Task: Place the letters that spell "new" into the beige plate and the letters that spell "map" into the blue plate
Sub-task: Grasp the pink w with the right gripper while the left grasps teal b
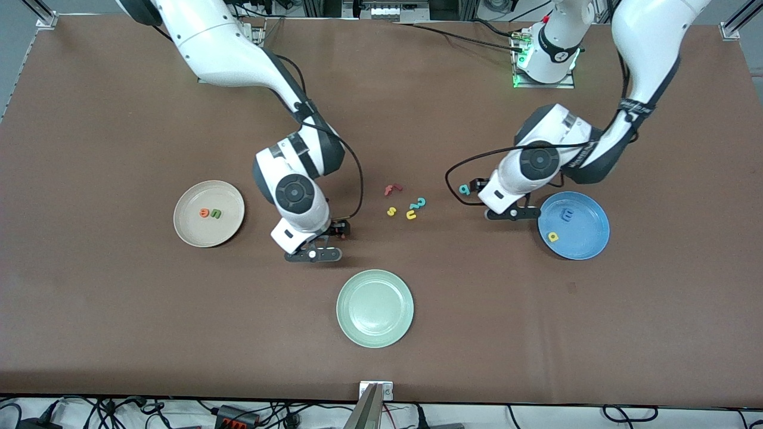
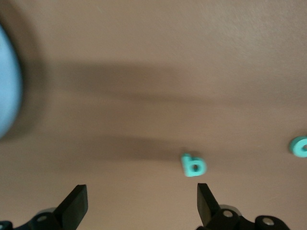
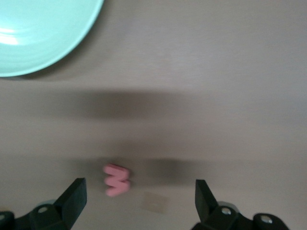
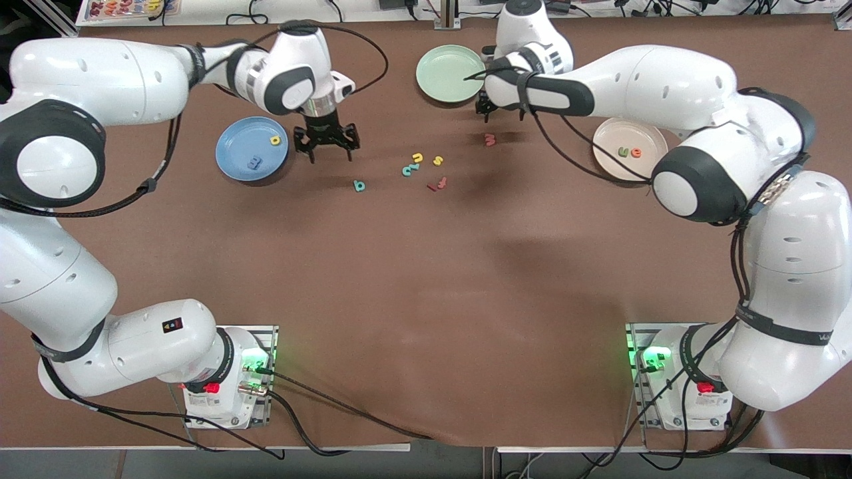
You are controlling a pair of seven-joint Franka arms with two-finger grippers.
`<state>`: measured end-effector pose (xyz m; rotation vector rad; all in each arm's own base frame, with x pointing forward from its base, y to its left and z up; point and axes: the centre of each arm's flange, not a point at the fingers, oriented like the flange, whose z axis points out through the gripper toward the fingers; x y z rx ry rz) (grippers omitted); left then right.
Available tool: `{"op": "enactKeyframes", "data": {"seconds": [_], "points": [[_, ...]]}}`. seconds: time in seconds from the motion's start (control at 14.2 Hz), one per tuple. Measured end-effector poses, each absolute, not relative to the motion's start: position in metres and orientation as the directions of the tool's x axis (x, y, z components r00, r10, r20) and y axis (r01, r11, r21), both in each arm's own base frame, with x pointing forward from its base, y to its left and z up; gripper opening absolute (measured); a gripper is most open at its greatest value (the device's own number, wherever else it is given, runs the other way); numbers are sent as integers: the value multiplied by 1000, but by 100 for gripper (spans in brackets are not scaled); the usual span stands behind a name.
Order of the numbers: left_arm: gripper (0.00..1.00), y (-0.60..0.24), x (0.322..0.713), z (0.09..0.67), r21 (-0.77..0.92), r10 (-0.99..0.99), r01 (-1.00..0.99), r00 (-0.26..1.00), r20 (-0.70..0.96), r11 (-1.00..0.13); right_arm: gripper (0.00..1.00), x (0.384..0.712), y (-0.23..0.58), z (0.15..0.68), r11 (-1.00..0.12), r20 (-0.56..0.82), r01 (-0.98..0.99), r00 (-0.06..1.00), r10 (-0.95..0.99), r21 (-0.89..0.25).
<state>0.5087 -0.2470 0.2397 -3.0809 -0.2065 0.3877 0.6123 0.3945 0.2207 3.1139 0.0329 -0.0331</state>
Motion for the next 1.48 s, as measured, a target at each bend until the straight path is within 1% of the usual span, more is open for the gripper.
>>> {"op": "enactKeyframes", "data": {"seconds": [0.14, 0.21, 0.28, 0.35, 0.42, 0.49, 0.56, 0.63, 0.71, 0.78, 0.85, 0.92, 0.99, 1.06, 1.13, 1.2, 1.27, 1.48], "points": [[100, -265, 496, 224, -12, 176, 178, 956, -234, -984, 100, 603, 409, 203, -999, -24, -13, 1000, -13, 32], [100, -268, 492, 217, 11, 194, 202, 955, -225, -979, 97, 599, 413, 196, -999, -29, -26, 999, -27, 37], [97, -270, 486, 209, 31, 208, 220, 953, -221, -975, 97, 597, 415, 190, -998, -34, -36, 999, -37, 42], [96, -271, 481, 203, 42, 213, 228, 951, -223, -973, 90, 596, 415, 187, -998, -37, -44, 998, -45, 45], [88, -271, 478, 199, 46, 214, 230, 950, -227, -972, 90, 595, 415, 185, -998, -39, -46, 998, -47, 47], [75, -271, 476, 197, 46, 209, 224, 952, -224, -973, 82, 595, 415, 183, -998, -41, -47, 998, -49, 49], [71, -269, 477, 194, 37, 195, 207, 958, -210, -978, 78, 594, 415, 180, -998, -44, -48, 998, -50, 51], [71, -266, 478, 190, 29, 186, 196, 962, -198, -980, 76, 593, 415, 178, -998, -46, -46, 998, -49, 53], [71, -263, 479, 184, 31, 188, 197, 964, -190, -980, 69, 592, 416, 176, -998, -48, -45, 998, -47, 54], [71, -261, 481, 178, 38, 195, 205, 963, -188, -978, 68, 591, 417, 174, -998, -50, -43, 998, -46, 56], [70, -260, 481, 173, 45, 198, 210, 961, -190, -977, 60, 591, 418, 174, -998, -50, -43, 998, -46, 53], [69, -259, 480, 168, 48, 200, 213, 960, -197, -976, 56, 591, 419, 175, -998, -49, -43, 998, -45, 52], [68, -259, 480, 166, 51, 201, 215, 959, -201, -975, 56, 591, 419, 175, -998, -50, -45, 998, -47, 50], [63, -259, 480, 166, 51, 205, 219, 958, -201, -974, 56, 591, 419, 175, -998, -53, -49, 997, -52, 47], [58, -260, 480, 167, 50, 209, 223, 957, -199, -973, 48, 591, 420, 176, -998, -59, -59, 996, -61, 36], [58, -260, 480, 167, 50, 211, 225, 957, -199, -973, 35, 591, 421, 177, -997, -62, -67, 996, -68, 27], [52, -262, 479, 167, 48, 213, 226, 957, -199, -973, 28, 592, 421, 177, -997, -65, -70, 995, -72, 23], [51, -275, 472, 167, 41, 227, 240, 953, -200, -970, 27, 592, 420, 177, -997, -67, -77, 995, -78, 20]]}}
